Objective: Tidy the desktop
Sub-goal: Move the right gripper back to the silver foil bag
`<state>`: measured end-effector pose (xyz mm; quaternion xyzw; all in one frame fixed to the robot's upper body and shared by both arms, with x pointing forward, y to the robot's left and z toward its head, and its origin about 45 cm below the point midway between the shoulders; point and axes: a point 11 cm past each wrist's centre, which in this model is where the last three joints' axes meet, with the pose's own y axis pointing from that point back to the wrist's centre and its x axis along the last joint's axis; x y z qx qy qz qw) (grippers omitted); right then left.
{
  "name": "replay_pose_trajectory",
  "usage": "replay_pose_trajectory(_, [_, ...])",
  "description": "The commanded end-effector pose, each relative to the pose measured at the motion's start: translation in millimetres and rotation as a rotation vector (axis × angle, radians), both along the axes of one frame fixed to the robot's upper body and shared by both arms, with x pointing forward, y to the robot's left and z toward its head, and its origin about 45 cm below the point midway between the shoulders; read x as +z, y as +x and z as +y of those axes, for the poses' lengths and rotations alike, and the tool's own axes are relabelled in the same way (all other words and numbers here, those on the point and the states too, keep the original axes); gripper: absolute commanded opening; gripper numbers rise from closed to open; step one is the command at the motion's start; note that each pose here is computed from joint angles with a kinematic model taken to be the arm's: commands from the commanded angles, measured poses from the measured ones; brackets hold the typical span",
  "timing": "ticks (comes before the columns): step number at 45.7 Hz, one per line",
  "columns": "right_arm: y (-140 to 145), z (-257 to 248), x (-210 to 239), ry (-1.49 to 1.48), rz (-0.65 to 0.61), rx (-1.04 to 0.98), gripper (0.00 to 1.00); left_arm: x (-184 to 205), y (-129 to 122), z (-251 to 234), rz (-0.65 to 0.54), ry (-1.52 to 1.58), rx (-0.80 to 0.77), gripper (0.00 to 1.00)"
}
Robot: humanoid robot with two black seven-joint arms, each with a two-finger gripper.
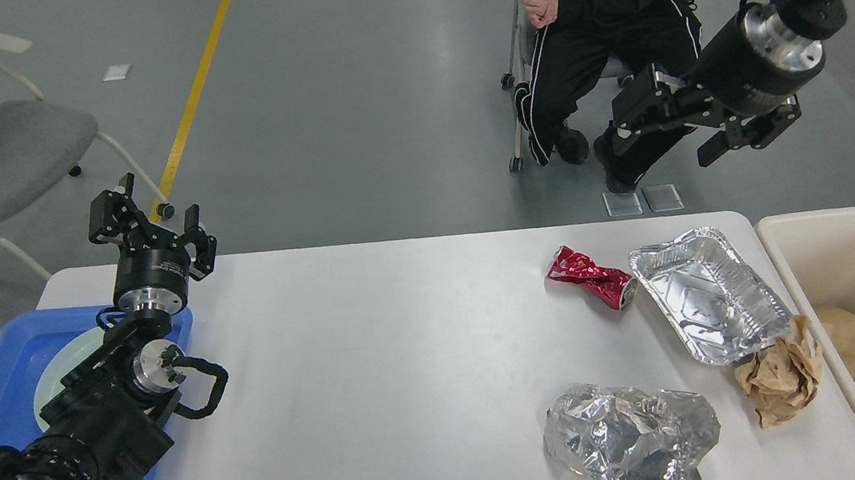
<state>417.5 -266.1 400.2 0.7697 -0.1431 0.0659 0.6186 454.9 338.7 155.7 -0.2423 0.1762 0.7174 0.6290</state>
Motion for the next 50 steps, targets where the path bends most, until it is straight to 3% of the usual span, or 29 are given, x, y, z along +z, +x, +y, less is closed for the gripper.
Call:
replay_pose_trajectory(1, [-1,5,21,0.000,-0.035,0.012,1.00,0,0,0,0.001,0.001,0.001,0.96])
replay_pose_trajectory(10, [10,-10,-14,-0.018,-0.090,-0.038,1.00,0,0,0,0.001,0.001,0.001,0.96])
replay_pose_trajectory(23, [-1,-72,-164,-0.128,-0.148,-0.183,1.00,0,0,0,0.001,0.001,0.001,0.96])
replay_pose_trajectory(30, [-27,-95,-238,-0.225,-0.205,-0.190,1.00,0,0,0,0.001,0.000,0.000,0.96])
replay_pose_trajectory(36, [-34,-87,-268,-0.278,-0.230,-0.076,1.00,0,0,0,0.000,-0.001,-0.001,0.96])
replay_pose_trajectory(50, [-51,-89,-311,-0.311,-0.216,-0.034,1.00,1,0,0,-0.001,-0.001,0.000,0.96])
